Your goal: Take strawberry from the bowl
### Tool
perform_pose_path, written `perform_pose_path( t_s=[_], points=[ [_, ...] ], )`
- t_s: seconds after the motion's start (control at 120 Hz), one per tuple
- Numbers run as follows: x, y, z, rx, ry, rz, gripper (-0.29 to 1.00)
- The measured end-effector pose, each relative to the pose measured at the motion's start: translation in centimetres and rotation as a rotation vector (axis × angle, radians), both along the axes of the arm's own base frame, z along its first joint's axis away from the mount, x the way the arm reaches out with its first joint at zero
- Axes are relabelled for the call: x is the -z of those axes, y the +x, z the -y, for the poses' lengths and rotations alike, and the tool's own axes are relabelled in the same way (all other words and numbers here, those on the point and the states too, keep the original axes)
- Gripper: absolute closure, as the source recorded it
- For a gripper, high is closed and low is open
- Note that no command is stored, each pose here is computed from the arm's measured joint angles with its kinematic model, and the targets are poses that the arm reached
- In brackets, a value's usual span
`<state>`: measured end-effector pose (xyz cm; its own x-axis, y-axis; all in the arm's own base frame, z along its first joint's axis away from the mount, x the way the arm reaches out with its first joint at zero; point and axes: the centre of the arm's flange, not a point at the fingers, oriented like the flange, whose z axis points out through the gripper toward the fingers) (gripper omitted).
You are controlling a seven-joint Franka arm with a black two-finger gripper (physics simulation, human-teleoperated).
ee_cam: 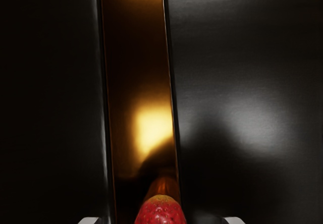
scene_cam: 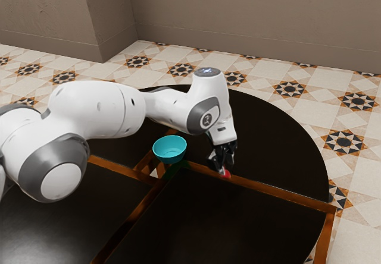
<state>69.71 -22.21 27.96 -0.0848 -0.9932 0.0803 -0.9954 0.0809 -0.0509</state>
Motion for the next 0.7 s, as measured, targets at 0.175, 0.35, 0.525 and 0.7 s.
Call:
perform_pose_path(
  t_s=[0.175,0.35,0.525,0.7],
  points=[
    [-0.4,-0.1,0.1,-0.003,-0.002,-0.002,0.17],
    [-10.3,-1.2,-1.6,-0.089,-0.043,0.071,0.08],
    [-23.8,-4.4,-15.9,-0.534,-0.071,0.045,0.03],
    [-23.5,-5.4,-21.8,-0.854,0.001,-0.084,0.01]
  ],
)
